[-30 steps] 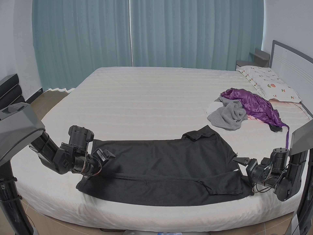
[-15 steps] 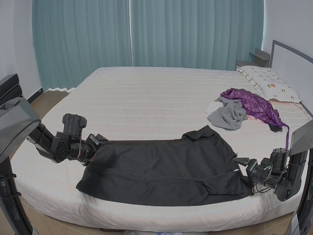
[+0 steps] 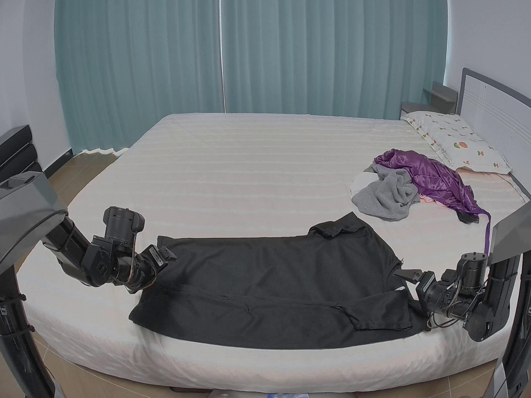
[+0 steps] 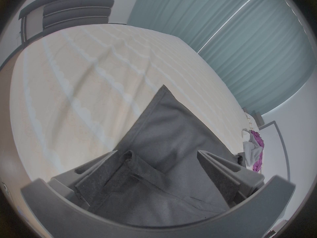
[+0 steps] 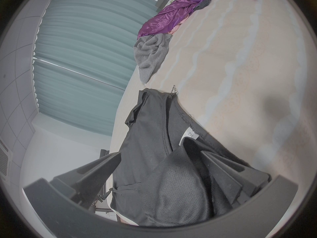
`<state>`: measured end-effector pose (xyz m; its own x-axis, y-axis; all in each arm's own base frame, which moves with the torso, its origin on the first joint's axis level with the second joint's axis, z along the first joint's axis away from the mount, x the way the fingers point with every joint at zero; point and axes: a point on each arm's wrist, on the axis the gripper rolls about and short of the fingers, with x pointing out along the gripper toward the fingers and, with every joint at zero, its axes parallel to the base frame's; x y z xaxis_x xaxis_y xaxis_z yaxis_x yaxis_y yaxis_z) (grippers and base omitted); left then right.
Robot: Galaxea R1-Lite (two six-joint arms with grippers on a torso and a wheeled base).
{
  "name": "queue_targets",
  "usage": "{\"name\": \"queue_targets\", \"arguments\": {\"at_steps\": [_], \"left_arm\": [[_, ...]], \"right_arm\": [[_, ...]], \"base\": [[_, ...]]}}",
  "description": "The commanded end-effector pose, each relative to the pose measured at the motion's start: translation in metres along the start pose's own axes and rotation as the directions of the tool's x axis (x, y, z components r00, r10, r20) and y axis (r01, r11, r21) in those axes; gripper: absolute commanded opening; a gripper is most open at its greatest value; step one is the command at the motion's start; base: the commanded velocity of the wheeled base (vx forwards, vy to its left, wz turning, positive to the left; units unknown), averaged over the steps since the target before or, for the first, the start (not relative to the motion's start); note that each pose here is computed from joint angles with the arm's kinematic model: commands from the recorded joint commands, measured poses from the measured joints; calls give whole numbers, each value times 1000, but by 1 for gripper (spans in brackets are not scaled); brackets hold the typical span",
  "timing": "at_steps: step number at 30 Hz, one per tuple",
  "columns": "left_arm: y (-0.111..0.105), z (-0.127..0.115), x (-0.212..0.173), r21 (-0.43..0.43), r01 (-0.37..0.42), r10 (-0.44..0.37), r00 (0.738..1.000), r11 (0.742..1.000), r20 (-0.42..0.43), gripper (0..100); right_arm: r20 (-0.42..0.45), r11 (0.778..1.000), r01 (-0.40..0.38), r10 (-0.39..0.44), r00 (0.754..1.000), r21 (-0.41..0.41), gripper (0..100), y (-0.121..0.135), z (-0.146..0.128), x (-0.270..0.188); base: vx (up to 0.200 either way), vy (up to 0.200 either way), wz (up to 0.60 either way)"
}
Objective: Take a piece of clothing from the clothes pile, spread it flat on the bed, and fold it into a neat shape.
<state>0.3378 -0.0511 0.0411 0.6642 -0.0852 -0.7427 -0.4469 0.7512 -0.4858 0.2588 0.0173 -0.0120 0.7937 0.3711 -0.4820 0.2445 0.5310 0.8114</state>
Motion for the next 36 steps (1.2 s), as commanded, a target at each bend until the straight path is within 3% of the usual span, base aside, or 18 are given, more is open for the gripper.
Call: {"name": "queue_targets", "arguments": {"at_steps": [1, 16, 17, 28, 36], "left_arm": [[-1, -5, 0, 14, -7, 7, 1000, 1000, -4, 100], [4, -10, 20, 40, -49, 49, 999, 998, -23, 100], [5, -11, 21, 40, -52, 53, 998, 998, -26, 0], [5, -9, -3, 32, -37, 37, 999, 999, -11, 0], [7, -10, -28, 31, -16, 16, 1000, 999, 6, 0]], "right_arm": [[4, 1000, -6, 6, 1000, -3, 100, 0, 0, 1], [2, 1000, -4, 4, 1000, -5, 100, 0, 0, 1], [2, 1000, -4, 4, 1000, -5, 100, 0, 0, 1], [0, 1000, -10, 10, 1000, -23, 100, 2, -1, 2], [29, 989, 9, -5, 1000, -147, 100, 6, -6, 9]], "base": [[0, 0, 0], [0, 0, 0], [0, 0, 0], [0, 0, 0], [0, 0, 0]]}}
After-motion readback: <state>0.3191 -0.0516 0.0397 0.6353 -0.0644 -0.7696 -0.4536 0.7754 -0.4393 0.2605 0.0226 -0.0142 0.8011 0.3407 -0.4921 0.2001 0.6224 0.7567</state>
